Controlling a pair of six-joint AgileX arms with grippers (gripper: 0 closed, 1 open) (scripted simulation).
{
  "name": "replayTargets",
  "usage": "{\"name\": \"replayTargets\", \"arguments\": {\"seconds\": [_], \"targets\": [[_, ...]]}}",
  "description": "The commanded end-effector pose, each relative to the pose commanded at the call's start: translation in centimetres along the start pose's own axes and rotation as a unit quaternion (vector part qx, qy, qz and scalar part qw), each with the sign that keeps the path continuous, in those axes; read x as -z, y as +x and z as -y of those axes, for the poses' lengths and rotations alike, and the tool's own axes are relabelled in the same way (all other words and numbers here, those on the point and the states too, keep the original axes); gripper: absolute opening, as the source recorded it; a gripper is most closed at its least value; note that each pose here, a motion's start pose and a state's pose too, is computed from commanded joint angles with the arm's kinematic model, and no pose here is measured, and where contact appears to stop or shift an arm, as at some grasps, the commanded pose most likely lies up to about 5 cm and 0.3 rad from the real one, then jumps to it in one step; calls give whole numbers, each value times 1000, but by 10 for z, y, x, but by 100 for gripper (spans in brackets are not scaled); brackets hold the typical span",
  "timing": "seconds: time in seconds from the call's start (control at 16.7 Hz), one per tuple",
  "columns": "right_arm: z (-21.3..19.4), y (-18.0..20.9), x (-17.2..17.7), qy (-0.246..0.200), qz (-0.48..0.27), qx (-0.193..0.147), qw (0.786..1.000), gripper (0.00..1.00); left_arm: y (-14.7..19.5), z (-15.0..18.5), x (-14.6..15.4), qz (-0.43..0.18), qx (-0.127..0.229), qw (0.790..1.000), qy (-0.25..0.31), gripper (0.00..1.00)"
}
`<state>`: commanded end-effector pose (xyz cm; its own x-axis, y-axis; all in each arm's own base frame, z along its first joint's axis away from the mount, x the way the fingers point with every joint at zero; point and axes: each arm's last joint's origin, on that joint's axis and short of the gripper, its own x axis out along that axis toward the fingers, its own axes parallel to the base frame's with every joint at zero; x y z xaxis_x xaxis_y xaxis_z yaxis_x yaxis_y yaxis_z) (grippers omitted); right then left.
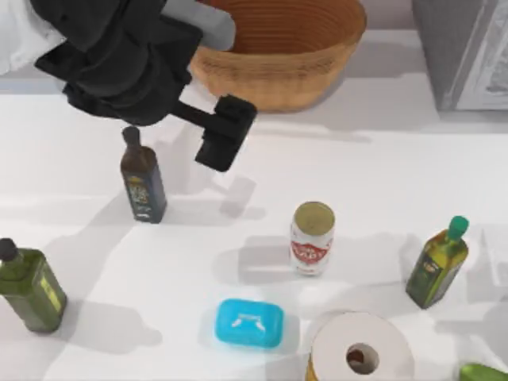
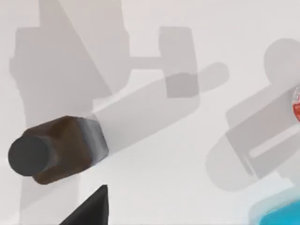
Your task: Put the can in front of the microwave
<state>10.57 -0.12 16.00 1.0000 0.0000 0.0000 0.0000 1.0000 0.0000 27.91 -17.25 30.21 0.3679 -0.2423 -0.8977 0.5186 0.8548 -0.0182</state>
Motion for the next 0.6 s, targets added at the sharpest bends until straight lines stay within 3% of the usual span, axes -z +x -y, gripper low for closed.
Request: {"name": "replayTargets", "arguments": {"seconds": [0.24, 0.6], "targets": [[0, 0, 0, 0, 0, 0, 1000, 100, 61, 51, -44, -126, 19, 990, 58, 100], [0, 0, 0, 0, 0, 0, 1000, 100, 119, 113, -64, -213, 21, 969, 119, 100]]}}
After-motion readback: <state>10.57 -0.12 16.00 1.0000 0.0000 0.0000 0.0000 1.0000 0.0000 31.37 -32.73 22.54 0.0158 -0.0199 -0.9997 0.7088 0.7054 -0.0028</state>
